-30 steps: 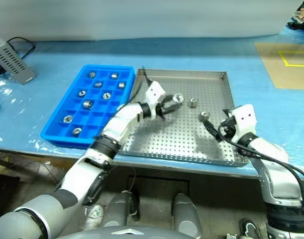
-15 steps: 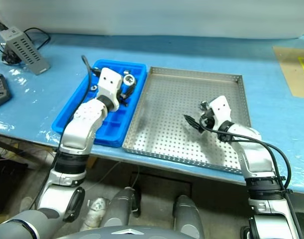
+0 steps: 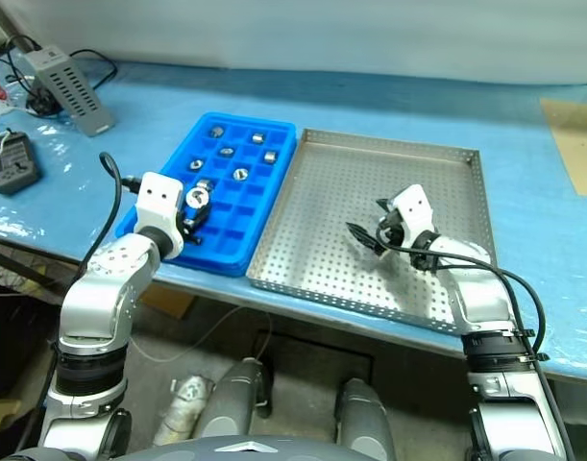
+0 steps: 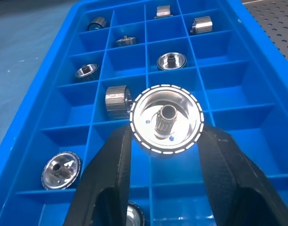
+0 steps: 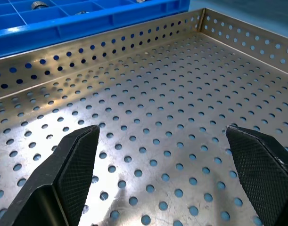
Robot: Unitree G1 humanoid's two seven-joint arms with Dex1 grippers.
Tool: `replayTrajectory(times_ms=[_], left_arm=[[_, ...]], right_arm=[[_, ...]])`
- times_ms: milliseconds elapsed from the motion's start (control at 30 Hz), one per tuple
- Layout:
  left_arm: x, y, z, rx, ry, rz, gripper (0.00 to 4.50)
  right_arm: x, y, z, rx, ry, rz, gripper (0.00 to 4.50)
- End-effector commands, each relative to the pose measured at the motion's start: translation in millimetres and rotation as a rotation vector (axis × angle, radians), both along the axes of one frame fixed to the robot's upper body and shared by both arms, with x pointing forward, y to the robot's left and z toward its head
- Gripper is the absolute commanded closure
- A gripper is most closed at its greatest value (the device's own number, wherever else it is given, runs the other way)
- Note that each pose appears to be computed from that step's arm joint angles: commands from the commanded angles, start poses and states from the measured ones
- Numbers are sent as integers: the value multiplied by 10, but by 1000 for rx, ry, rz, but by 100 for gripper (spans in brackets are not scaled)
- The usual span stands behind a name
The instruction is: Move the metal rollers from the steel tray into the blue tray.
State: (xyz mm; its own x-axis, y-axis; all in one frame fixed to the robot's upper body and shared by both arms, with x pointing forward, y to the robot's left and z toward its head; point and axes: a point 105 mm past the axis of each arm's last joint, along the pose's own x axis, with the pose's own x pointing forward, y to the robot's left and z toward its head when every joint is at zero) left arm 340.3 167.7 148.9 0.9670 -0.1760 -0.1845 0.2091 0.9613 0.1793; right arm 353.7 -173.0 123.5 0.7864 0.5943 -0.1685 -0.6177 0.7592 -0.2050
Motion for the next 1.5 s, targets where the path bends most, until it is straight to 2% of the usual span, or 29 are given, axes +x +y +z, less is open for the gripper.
replayTrajectory(times_ms=[33,167,367,533,600,733,800,933,1100,1500], left_arm=[[-20,-7,127,4,-50,-4,278],[-32,-1,14,20,-2,-20,278],[50,29,-12,-2,27,-42,82],[394,-205,376,-74,-106,-164,82],[527,-435,524,-67,-169,-261,82],[718,-916,633,-106,-223,-429,82],[780,-1184,588,-173,-209,-528,82],[863,-1652,320,-164,-135,-669,82],[865,-2101,171,-205,-53,-723,82],[658,-2639,110,-135,-2,-806,82]], right_arm=[[9,25,105,-7,-46,18,0],[9,26,135,-6,-55,16,0],[-18,-22,129,-13,-56,-3,0],[-34,-79,201,4,-73,-34,0],[-51,-125,272,34,-87,-57,0],[-106,-278,400,72,-118,-130,0],[-148,-401,466,81,-143,-189,0],[-226,-650,519,83,-162,-329,0],[-379,-836,525,65,-186,-450,0],[-829,-994,414,51,-176,-618,0]])
